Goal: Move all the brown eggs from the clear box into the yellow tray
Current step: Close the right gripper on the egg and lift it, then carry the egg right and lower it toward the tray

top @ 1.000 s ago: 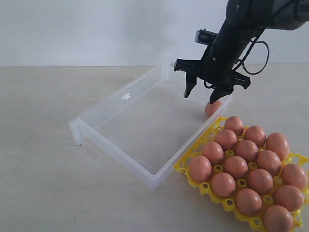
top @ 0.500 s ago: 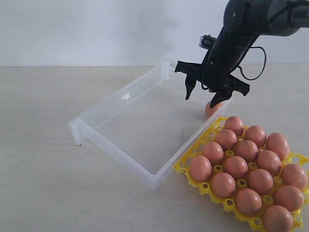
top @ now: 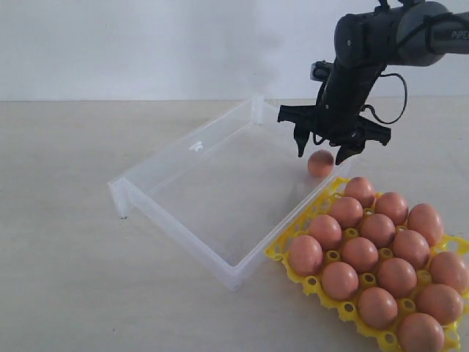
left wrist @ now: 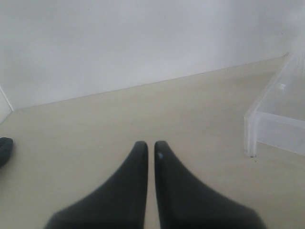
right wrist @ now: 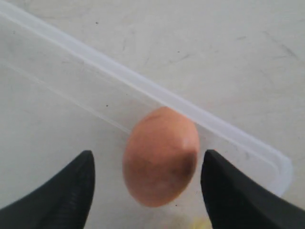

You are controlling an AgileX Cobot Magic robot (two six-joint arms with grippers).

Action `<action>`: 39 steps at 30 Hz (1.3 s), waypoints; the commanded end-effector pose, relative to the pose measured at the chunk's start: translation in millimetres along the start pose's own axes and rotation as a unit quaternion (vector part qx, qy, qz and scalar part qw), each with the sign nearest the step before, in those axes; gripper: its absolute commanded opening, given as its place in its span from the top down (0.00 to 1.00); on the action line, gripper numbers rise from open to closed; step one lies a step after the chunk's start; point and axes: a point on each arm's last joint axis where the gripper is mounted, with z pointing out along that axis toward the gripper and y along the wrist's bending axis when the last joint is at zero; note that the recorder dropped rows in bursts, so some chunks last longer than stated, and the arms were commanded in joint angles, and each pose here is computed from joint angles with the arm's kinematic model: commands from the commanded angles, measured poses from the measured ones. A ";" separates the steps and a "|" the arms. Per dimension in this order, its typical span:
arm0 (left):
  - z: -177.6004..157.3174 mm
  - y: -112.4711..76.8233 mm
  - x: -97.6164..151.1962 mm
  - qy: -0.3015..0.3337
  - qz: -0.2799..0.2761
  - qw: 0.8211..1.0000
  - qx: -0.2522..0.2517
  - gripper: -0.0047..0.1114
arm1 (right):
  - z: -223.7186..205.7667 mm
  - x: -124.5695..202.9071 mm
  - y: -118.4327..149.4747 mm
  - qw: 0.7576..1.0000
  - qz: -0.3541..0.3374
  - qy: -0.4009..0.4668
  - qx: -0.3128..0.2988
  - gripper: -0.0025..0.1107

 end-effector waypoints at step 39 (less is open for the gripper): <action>-0.4 -0.1 -1.6 -0.006 -0.004 1.000 0.001 0.92 | -142.3 51.4 -43.9 0.882 -0.201 -0.410 -0.118 0.98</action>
